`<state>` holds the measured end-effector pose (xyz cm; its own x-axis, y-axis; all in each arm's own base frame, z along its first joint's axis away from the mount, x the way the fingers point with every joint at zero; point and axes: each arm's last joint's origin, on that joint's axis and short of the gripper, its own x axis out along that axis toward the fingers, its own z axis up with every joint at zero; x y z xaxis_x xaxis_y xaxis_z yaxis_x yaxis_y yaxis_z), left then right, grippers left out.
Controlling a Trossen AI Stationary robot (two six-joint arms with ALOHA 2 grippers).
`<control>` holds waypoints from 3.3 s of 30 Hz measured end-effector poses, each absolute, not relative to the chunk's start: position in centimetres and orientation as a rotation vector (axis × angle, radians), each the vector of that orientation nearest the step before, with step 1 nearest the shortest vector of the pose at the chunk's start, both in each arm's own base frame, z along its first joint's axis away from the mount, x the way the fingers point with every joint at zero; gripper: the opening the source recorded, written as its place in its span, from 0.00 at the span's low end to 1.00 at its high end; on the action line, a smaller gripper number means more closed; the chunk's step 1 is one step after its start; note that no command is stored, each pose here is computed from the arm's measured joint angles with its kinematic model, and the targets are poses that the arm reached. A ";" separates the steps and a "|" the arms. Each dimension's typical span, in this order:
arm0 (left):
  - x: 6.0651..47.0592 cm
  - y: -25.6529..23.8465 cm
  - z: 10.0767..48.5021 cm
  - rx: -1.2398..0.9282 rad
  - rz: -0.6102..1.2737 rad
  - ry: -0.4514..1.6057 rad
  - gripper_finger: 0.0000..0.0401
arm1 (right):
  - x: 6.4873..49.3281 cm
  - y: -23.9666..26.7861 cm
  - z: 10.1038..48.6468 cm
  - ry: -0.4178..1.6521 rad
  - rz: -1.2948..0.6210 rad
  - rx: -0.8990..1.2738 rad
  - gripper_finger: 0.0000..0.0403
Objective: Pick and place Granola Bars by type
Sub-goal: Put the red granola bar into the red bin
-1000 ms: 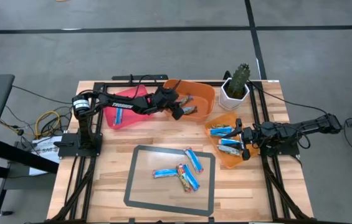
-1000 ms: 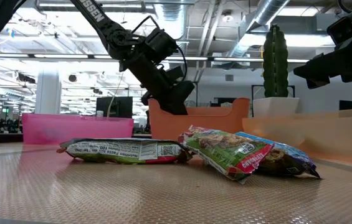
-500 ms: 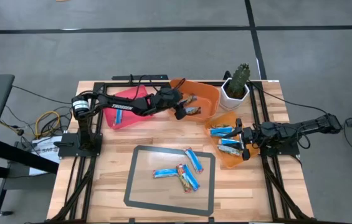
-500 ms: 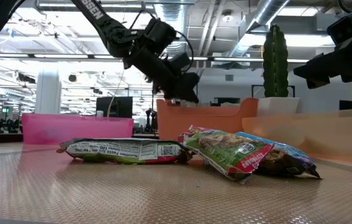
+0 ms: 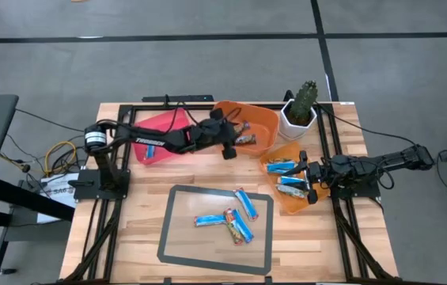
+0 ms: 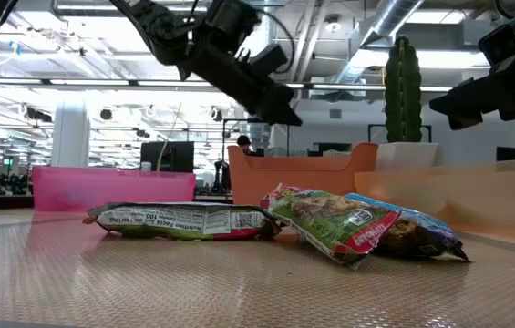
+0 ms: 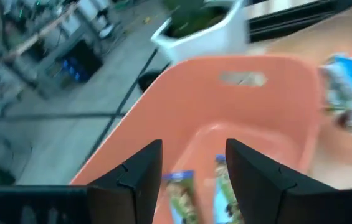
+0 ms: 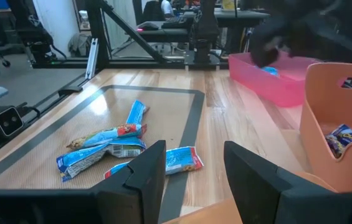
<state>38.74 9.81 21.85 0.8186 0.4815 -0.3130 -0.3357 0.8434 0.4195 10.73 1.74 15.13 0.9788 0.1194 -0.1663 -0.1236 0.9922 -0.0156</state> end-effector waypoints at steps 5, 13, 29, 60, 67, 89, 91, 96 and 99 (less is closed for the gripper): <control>39.3 6.2 22.1 0.434 0.278 0.414 0.42 | 10.7 1.7 15.1 0.166 0.123 -0.026 0.38; 39.5 -0.8 21.3 0.464 0.007 0.453 0.42 | 10.7 1.7 15.1 0.166 0.122 -0.026 0.38; 35.8 -12.5 18.9 0.554 -0.409 0.657 0.42 | 10.7 1.7 15.1 0.166 0.122 -0.026 0.38; 33.6 -12.2 15.5 -0.020 -0.062 1.087 0.42 | 10.7 1.7 15.1 0.168 0.122 -0.027 0.38; 33.6 -12.3 15.6 -0.067 -0.058 1.096 0.42 | 10.7 1.7 15.1 0.173 0.123 -0.027 0.38; 34.1 -12.6 13.7 -0.075 -0.073 1.121 0.38 | 10.7 1.7 15.1 0.166 0.123 -0.026 0.38; 34.1 -12.6 13.7 -0.081 -0.069 1.121 0.34 | 10.7 1.7 15.1 0.167 0.122 -0.026 0.38; 34.1 -12.6 13.7 -0.080 -0.074 1.122 0.19 | 10.7 1.7 15.1 0.166 0.122 -0.026 0.38; 34.1 -12.6 13.7 -0.046 -0.109 1.123 0.12 | 10.7 1.7 15.1 0.167 0.123 -0.026 0.38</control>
